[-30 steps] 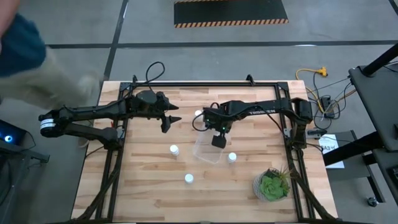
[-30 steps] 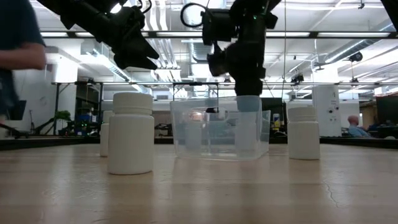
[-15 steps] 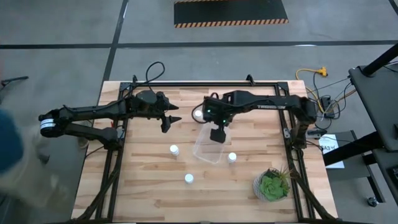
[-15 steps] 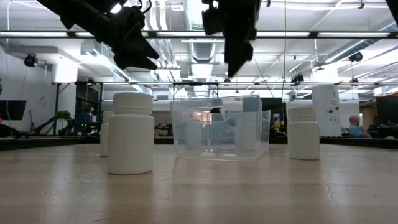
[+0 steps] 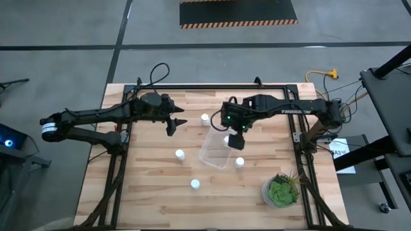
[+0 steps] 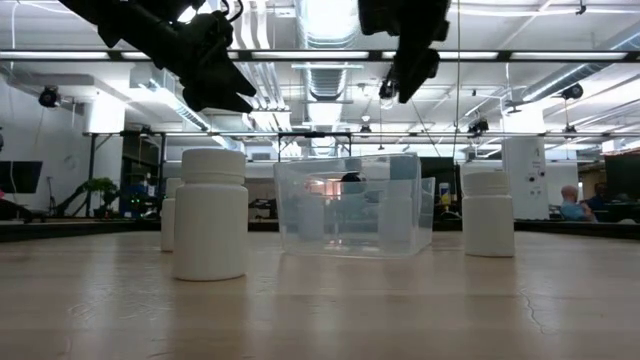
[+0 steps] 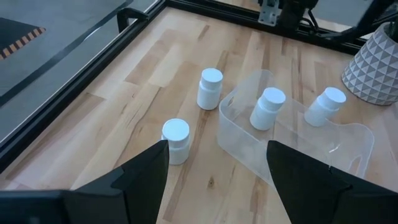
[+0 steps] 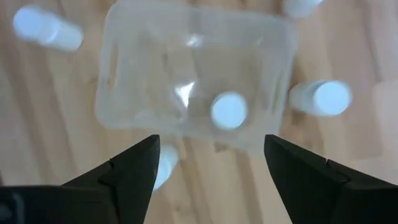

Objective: Pick and place pill bottles into a basket
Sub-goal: Put the medicine bottle into the transparent bin

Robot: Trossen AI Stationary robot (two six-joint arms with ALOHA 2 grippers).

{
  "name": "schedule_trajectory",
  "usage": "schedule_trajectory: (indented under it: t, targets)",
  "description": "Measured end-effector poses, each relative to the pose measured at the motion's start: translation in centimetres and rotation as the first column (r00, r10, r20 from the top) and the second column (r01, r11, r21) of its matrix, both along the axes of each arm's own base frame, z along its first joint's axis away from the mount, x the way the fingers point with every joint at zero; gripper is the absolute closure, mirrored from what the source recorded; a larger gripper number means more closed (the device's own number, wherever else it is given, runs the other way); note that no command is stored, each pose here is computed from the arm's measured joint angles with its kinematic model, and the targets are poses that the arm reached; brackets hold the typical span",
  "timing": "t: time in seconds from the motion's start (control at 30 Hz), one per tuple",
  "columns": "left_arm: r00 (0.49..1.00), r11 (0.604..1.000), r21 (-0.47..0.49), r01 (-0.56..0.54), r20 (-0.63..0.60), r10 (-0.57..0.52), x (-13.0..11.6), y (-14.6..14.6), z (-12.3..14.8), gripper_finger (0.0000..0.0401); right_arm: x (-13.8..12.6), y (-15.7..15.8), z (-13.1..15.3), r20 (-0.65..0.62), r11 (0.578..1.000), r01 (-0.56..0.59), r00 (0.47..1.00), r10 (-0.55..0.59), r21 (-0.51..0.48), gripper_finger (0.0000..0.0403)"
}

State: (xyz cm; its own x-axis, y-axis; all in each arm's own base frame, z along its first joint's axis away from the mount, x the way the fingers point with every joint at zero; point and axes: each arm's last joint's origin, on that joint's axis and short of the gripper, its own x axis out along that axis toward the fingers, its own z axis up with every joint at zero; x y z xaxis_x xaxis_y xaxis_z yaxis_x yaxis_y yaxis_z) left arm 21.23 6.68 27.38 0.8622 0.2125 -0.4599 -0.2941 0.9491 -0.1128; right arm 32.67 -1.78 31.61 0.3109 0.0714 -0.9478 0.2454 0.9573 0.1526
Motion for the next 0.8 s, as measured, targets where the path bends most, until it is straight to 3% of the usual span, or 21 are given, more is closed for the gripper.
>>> schedule_trajectory:
  t: [0.3, 0.6, 0.8]
  targets:
    - [1.0, 1.0, 0.008, -0.013, -0.002, 0.013, 0.0, 0.1, 0.0, 0.0147, -0.8, 2.1, -0.6, -0.069, 0.996, -0.085, 0.994, 0.085, 0.013, 0.0129]
    - [1.0, 1.0, 0.011, -0.01, -0.003, 0.01, 0.0, 0.1, 0.0, 0.0147, -1.5, 3.2, -3.7, -0.173, 0.996, -0.088, 0.981, 0.092, 0.031, 0.0131]
    - [1.0, 0.999, 0.048, 0.011, -0.012, -0.01, 0.0, 0.1, 0.0, 0.0147, -1.6, 5.0, -4.3, -0.18, 0.995, -0.091, 0.979, 0.097, 0.043, 0.0133]
